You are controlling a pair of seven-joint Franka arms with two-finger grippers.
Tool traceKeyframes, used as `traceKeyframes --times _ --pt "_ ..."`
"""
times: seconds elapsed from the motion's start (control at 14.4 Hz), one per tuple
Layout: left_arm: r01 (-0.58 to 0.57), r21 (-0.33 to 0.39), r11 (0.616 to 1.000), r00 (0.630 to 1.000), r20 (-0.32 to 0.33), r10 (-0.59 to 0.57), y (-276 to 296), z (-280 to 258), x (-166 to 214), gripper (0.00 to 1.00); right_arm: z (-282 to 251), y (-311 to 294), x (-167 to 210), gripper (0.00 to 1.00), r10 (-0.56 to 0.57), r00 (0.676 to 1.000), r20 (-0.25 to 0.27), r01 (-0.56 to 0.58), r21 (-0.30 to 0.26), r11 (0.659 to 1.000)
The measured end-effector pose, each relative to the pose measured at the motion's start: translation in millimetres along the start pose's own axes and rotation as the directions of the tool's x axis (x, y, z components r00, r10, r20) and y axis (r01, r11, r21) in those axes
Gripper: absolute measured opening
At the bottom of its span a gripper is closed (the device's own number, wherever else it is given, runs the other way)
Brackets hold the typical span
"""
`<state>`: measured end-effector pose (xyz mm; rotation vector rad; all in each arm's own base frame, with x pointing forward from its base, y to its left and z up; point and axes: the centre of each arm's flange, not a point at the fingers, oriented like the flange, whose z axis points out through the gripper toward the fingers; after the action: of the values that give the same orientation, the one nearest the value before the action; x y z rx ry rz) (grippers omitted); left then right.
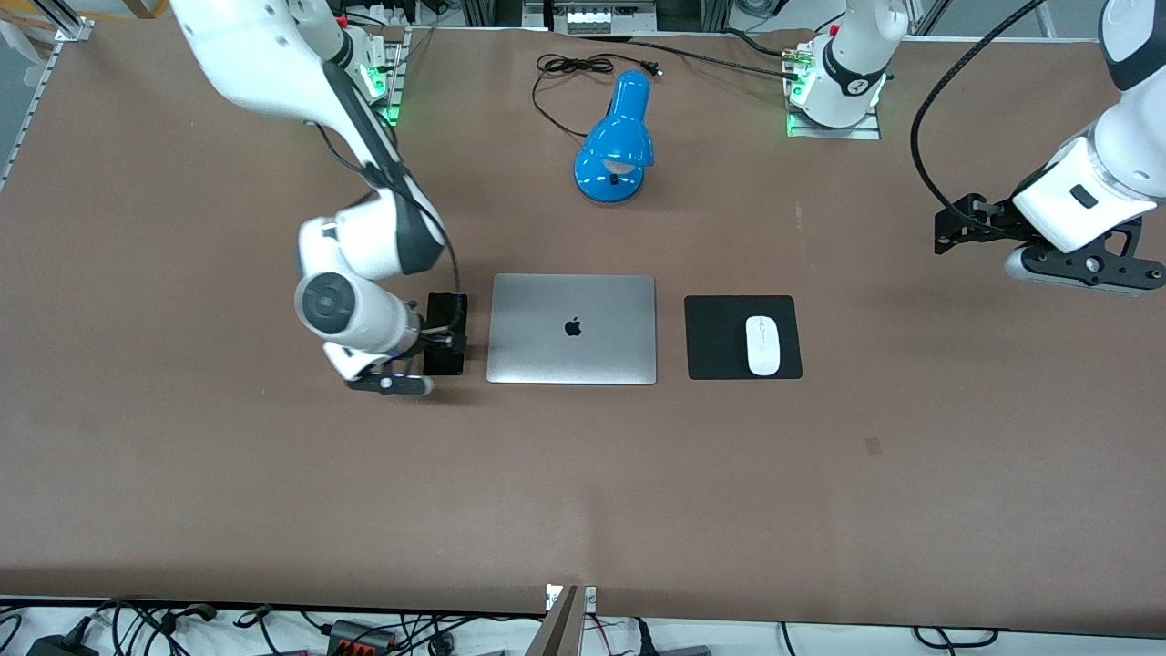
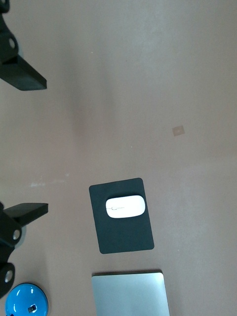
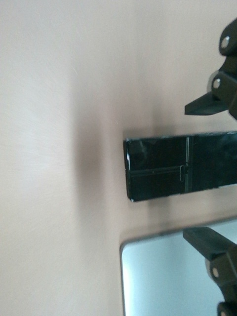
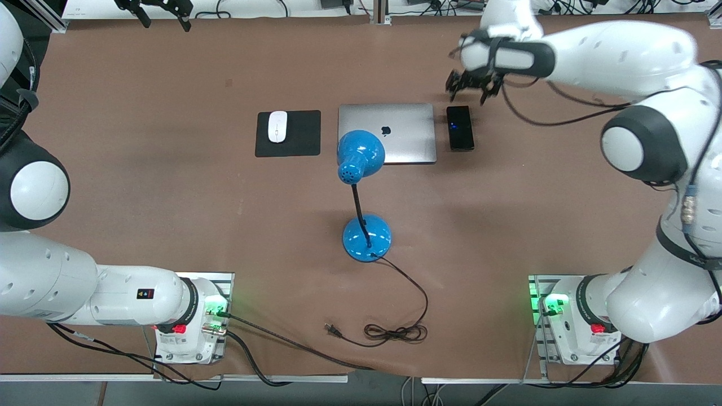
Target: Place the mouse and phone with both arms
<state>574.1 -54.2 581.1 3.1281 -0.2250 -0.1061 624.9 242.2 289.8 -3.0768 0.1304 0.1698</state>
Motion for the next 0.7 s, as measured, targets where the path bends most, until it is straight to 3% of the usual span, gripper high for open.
traceKeyframes --times 0.35,0.56,0.7 --pt "0.011 0.0 1.0 1.0 -0.011 -0.011 -6.5 -1.1 1.6 1.0 -175.8 66.2 16.7 1.0 -0.044 0.997 -0.06 0.042 -0.047 0.998" --pt "0.01 0.0 1.0 1.0 -0.008 -0.01 -6.3 0.9 2.9 1.0 -226.0 117.7 23.6 1.0 -0.036 0.998 -0.06 0.031 -0.078 0.996" --pt "0.004 0.0 1.0 1.0 -0.008 -0.004 -3.1 2.0 4.3 1.0 -248.1 142.9 27.4 1.0 -0.038 0.995 -0.087 0.031 -0.08 0.996"
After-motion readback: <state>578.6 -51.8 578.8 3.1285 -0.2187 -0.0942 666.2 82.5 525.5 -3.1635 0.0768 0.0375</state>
